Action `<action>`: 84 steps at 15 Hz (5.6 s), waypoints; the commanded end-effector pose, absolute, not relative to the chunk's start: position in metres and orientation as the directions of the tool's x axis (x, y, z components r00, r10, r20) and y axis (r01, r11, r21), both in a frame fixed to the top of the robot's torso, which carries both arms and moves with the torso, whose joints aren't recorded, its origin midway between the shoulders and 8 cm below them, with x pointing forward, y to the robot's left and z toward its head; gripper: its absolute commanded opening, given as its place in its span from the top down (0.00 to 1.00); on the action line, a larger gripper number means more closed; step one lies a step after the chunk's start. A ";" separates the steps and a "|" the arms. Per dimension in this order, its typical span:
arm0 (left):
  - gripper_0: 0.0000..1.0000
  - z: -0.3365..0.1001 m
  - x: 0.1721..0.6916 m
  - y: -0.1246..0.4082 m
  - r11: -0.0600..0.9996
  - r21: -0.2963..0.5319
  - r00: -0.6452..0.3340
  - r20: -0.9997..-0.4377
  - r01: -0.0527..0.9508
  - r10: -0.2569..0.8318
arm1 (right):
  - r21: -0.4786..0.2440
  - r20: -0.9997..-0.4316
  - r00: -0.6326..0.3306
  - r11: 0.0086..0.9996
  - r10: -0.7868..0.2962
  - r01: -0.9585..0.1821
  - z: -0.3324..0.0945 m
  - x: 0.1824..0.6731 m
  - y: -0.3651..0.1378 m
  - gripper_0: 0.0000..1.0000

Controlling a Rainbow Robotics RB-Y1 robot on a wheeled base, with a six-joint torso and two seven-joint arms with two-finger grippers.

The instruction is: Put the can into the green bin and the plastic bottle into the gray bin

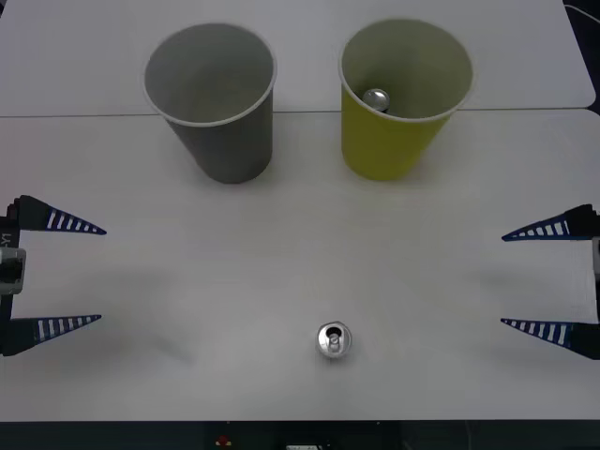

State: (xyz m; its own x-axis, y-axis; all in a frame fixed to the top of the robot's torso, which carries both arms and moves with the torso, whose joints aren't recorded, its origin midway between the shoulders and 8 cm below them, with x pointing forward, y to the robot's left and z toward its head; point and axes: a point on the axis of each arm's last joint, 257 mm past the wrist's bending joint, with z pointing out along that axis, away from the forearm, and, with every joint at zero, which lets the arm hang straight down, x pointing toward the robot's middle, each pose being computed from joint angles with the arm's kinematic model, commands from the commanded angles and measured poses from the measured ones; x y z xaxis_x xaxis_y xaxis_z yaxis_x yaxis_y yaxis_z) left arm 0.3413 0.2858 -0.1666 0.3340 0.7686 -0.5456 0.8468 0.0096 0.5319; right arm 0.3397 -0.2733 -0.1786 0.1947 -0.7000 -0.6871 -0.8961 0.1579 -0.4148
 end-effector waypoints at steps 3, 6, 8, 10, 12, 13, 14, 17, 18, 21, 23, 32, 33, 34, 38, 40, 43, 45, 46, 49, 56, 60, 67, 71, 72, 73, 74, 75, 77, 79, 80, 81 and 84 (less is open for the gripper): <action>0.00 -0.167 0.341 0.286 0.010 0.532 0.334 -0.546 0.847 0.769 | -0.388 -0.732 0.199 0.159 -0.652 -0.908 -0.199 0.336 -0.253 0.00; 0.00 -0.167 0.341 0.286 0.010 0.532 0.334 -0.546 0.847 0.769 | -0.435 -0.726 0.272 0.116 -0.631 -0.893 -0.211 0.338 -0.243 0.00; 0.00 -0.167 0.341 0.286 0.010 0.532 0.334 -0.546 0.847 0.769 | -0.427 -0.749 0.289 0.101 -0.597 -0.899 -0.224 0.336 -0.234 0.00; 0.00 -0.167 0.341 0.286 0.010 0.532 0.334 -0.546 0.847 0.769 | -0.420 -0.769 0.300 0.093 -0.564 -0.903 -0.234 0.335 -0.225 0.00; 0.00 -0.167 0.341 0.286 0.010 0.532 0.334 -0.546 0.847 0.769 | -0.413 -0.789 0.303 0.096 -0.534 -0.906 -0.242 0.336 -0.217 0.00; 0.00 -0.167 0.341 0.286 0.010 0.532 0.334 -0.546 0.847 0.769 | -0.397 -0.805 0.292 0.102 -0.517 -0.912 -0.248 0.335 -0.212 0.00; 0.00 -0.167 0.341 0.286 0.010 0.532 0.334 -0.546 0.847 0.769 | -0.388 -0.819 0.289 0.107 -0.495 -0.916 -0.250 0.335 -0.205 0.00; 0.00 -0.167 0.341 0.286 0.010 0.532 0.334 -0.546 0.847 0.769 | -0.333 -0.870 0.260 0.110 -0.419 -0.936 -0.260 0.331 -0.187 0.00; 0.00 -0.167 0.341 0.286 0.010 0.532 0.334 -0.546 0.847 0.769 | -0.322 -0.881 0.255 0.112 -0.397 -0.940 -0.262 0.332 -0.181 0.00; 0.00 -0.167 0.341 0.286 0.010 0.532 0.334 -0.546 0.847 0.769 | -0.294 -0.904 0.237 0.116 -0.356 -0.949 -0.275 0.330 -0.160 0.00; 0.00 -0.167 0.341 0.286 0.010 0.532 0.334 -0.546 0.847 0.769 | -0.281 -0.913 0.228 0.117 -0.338 -0.953 -0.282 0.328 -0.149 0.00; 0.00 -0.167 0.341 0.286 0.010 0.532 0.334 -0.546 0.847 0.769 | -0.234 -0.947 0.194 0.134 -0.257 -0.963 -0.313 0.329 -0.098 0.00; 0.00 -0.167 0.341 0.286 0.010 0.532 0.334 -0.546 0.847 0.769 | -0.230 -0.949 0.192 0.134 -0.251 -0.964 -0.316 0.329 -0.092 0.00; 0.00 -0.167 0.341 0.286 0.010 0.532 0.334 -0.546 0.847 0.769 | -0.229 -0.950 0.191 0.137 -0.245 -0.964 -0.318 0.331 -0.086 0.00; 0.00 -0.167 0.341 0.286 0.010 0.532 0.334 -0.546 0.847 0.769 | -0.232 -0.950 0.189 0.152 -0.250 -0.961 -0.329 0.336 -0.067 0.00; 0.00 -0.167 0.341 0.286 0.010 0.532 0.334 -0.546 0.847 0.769 | -0.236 -0.948 0.189 0.169 -0.256 -0.957 -0.333 0.340 -0.056 0.00; 0.00 -0.167 0.341 0.286 0.010 0.532 0.334 -0.546 0.847 0.769 | -0.239 -0.950 0.193 0.172 -0.247 -0.956 -0.333 0.340 -0.046 0.00; 0.00 -0.167 0.341 0.286 0.010 0.532 0.334 -0.546 0.847 0.769 | -0.241 -0.949 0.195 0.169 -0.249 -0.956 -0.334 0.340 -0.042 0.00; 0.00 -0.167 0.341 0.286 0.010 0.532 0.334 -0.546 0.847 0.769 | -0.244 -0.948 0.198 0.168 -0.250 -0.955 -0.335 0.339 -0.043 0.00; 0.00 -0.167 0.341 0.286 0.010 0.532 0.334 -0.546 0.847 0.769 | -0.250 -0.947 0.204 0.168 -0.250 -0.954 -0.334 0.340 -0.042 1.00; 0.00 -0.167 0.341 0.286 0.010 0.532 0.334 -0.546 0.847 0.769 | -0.241 -0.951 0.199 0.166 -0.236 -0.956 -0.332 0.338 -0.042 1.00; 0.00 -0.167 0.341 0.286 0.010 0.532 0.334 -0.546 0.847 0.769 | -0.225 -0.959 0.189 0.166 -0.209 -0.960 -0.324 0.336 -0.044 1.00; 0.00 -0.167 0.341 0.286 0.010 0.532 0.334 -0.546 0.847 0.769 | -0.084 -0.986 0.056 0.174 -0.159 -0.981 -0.291 0.331 -0.072 1.00; 0.00 -0.167 0.341 0.286 0.010 0.532 0.334 -0.546 0.847 0.769 | 0.011 -0.981 -0.057 0.238 -0.186 -0.971 -0.261 0.339 -0.094 1.00; 0.00 -0.167 0.341 0.286 0.010 0.532 0.334 -0.546 0.847 0.769 | 0.025 -0.978 -0.077 0.256 -0.193 -0.966 -0.253 0.340 -0.098 1.00; 0.00 -0.167 0.341 0.286 0.010 0.532 0.334 -0.546 0.847 0.769 | 0.026 -0.974 -0.087 0.276 -0.210 -0.961 -0.244 0.344 -0.103 1.00; 0.00 -0.167 0.341 0.286 0.010 0.532 0.334 -0.546 0.847 0.769 | 0.035 -0.965 -0.112 0.303 -0.239 -0.952 -0.233 0.348 -0.112 1.00; 0.00 -0.167 0.341 0.286 0.010 0.532 0.334 -0.546 0.847 0.769 | 0.037 -0.956 -0.128 0.325 -0.263 -0.945 -0.226 0.351 -0.118 1.00; 0.00 -0.167 0.341 0.286 0.010 0.532 0.334 -0.546 0.847 0.769 | 0.068 -0.938 -0.190 0.383 -0.290 -0.921 -0.210 0.358 -0.126 1.00; 0.00 -0.167 0.341 0.286 0.010 0.532 0.334 -0.546 0.847 0.769 | 0.102 -0.923 -0.247 0.432 -0.295 -0.896 -0.198 0.363 -0.129 1.00; 0.00 -0.167 0.341 0.286 0.010 0.532 0.334 -0.546 0.847 0.769 | 0.111 -0.913 -0.274 0.462 -0.301 -0.880 -0.191 0.366 -0.130 1.00; 0.00 -0.167 0.341 0.286 0.010 0.532 0.334 -0.546 0.847 0.769 | 0.124 -0.903 -0.301 0.486 -0.306 -0.865 -0.187 0.367 -0.132 1.00; 0.00 -0.167 0.341 0.286 0.010 0.532 0.334 -0.546 0.847 0.769 | 0.130 -0.862 -0.367 0.547 -0.349 -0.827 -0.165 0.367 -0.142 1.00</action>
